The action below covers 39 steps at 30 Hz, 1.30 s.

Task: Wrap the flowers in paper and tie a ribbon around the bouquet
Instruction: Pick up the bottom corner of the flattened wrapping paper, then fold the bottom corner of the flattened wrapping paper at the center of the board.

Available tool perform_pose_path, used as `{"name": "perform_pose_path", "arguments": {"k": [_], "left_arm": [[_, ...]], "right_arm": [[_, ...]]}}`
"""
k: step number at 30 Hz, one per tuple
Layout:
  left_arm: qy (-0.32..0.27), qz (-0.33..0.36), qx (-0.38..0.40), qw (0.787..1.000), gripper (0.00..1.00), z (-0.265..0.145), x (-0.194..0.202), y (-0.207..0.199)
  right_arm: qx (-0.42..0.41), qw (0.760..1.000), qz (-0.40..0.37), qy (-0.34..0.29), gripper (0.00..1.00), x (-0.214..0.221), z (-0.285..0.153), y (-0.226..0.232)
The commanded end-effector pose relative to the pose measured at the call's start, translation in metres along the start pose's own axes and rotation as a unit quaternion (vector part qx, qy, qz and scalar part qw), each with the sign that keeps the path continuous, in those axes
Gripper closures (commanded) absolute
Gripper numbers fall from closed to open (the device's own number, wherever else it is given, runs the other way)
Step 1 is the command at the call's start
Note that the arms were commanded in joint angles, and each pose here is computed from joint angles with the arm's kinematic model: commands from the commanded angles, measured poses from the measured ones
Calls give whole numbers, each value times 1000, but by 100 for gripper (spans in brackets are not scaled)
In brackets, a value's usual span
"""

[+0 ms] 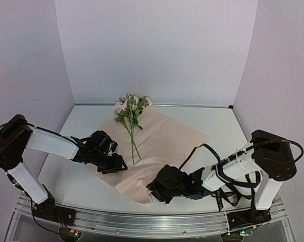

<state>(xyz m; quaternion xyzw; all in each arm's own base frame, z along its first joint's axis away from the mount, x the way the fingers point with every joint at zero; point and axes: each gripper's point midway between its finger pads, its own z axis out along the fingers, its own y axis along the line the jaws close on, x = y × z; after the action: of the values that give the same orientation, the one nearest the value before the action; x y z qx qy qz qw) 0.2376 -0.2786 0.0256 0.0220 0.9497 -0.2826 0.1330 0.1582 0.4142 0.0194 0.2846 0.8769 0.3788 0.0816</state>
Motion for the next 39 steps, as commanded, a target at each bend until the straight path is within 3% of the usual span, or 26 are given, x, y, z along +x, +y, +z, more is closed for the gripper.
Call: {"name": "perform_pose_path", "arguments": {"k": [1,7,12,19,26,30,39], "left_arm": [[-9,18,5,1000,42,-11,-4,-8],[-35,43,21,998,41,-32,-15,-23],[-77,100,64,990,40,-73,-24,-53],[-103,230,92,963,40,-104,36,-103],[-111,392,73,911,41,-93,108,-135],[-105,475,89,869,45,-85,138,-148],[-111,553,97,820,45,-62,153,-161]], "right_arm": [[14,1000,-7,-10,79,-6,-7,-5],[22,1000,-18,-7,100,-4,-22,1],[30,999,-18,-7,100,-4,-32,3],[40,999,-11,3,100,1,-36,8],[40,999,-11,3,100,2,-41,14],[45,999,-13,2,100,1,-42,14],[47,999,-15,2,100,1,-45,16]]}}
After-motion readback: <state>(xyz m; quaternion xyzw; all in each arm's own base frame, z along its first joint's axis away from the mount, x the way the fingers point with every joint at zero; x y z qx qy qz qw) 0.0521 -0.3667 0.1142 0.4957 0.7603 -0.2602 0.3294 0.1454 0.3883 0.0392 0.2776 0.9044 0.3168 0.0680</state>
